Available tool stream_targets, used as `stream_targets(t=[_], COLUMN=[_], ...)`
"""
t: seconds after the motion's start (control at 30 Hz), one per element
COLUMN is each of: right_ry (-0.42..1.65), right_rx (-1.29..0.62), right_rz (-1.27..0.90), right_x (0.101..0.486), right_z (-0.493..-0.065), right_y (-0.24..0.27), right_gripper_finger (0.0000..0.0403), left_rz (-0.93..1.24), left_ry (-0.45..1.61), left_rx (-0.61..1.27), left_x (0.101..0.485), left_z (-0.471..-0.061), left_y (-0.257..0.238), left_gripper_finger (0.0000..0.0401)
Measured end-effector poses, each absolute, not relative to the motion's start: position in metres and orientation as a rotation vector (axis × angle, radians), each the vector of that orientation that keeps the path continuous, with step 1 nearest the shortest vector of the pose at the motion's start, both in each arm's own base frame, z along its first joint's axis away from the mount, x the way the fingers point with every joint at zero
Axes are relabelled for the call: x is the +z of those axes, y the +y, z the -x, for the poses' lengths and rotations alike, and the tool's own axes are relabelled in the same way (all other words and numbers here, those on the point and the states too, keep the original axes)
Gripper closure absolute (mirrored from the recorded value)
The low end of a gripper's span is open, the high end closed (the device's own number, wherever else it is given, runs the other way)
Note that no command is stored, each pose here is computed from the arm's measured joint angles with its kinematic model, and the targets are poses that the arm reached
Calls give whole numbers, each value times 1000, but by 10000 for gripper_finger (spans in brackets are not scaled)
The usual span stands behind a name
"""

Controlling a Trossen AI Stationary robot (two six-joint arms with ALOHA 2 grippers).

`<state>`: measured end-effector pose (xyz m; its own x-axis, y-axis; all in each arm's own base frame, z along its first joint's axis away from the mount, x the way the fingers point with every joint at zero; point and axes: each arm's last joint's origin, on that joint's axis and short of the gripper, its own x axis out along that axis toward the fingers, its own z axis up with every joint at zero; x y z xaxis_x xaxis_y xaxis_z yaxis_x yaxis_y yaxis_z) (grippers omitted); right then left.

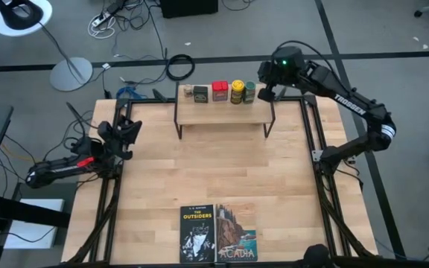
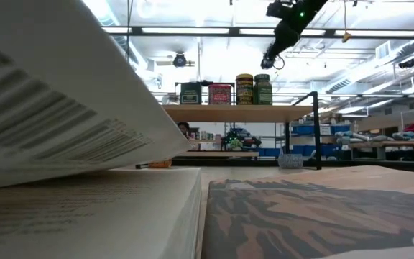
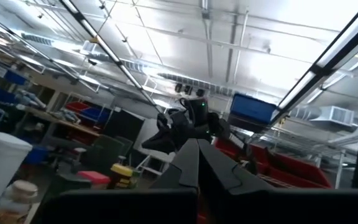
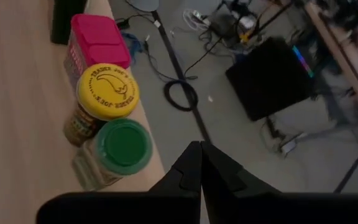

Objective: Shelf spices
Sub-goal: Remove the green seasoning bottle from the shelf

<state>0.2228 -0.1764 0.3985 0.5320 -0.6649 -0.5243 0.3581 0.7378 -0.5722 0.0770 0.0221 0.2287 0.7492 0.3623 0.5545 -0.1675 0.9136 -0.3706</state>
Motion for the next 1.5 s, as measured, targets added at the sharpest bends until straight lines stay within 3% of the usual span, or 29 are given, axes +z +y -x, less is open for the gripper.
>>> stream_targets(t=[0.27, 0.57, 0.73, 0.93, 1.1, 1.5], right_ry=[744, 641, 669, 718, 732, 861], right_rx=[-493, -575, -648, -593, -575, -506], right_rz=[434, 451, 474, 528, 540, 443], right_x=[418, 433, 433, 430, 427, 405], right_z=[-216, -225, -229, -233, -236, -240], right_y=[-163, -155, -148, -139, -137, -151], right_gripper_finger=[401, 397, 398, 389, 372, 314], left_rz=[269, 169, 72, -31, -30, -47], left_ry=[-604, -508, -414, -233, -197, -163], left_rx=[313, 333, 320, 297, 381, 385], left_x=[267, 329, 357, 384, 397, 395], left_z=[-91, -137, -158, -169, -167, -167], left_y=[25, 34, 37, 38, 40, 40], left_gripper_finger=[395, 395, 395, 395, 395, 395])
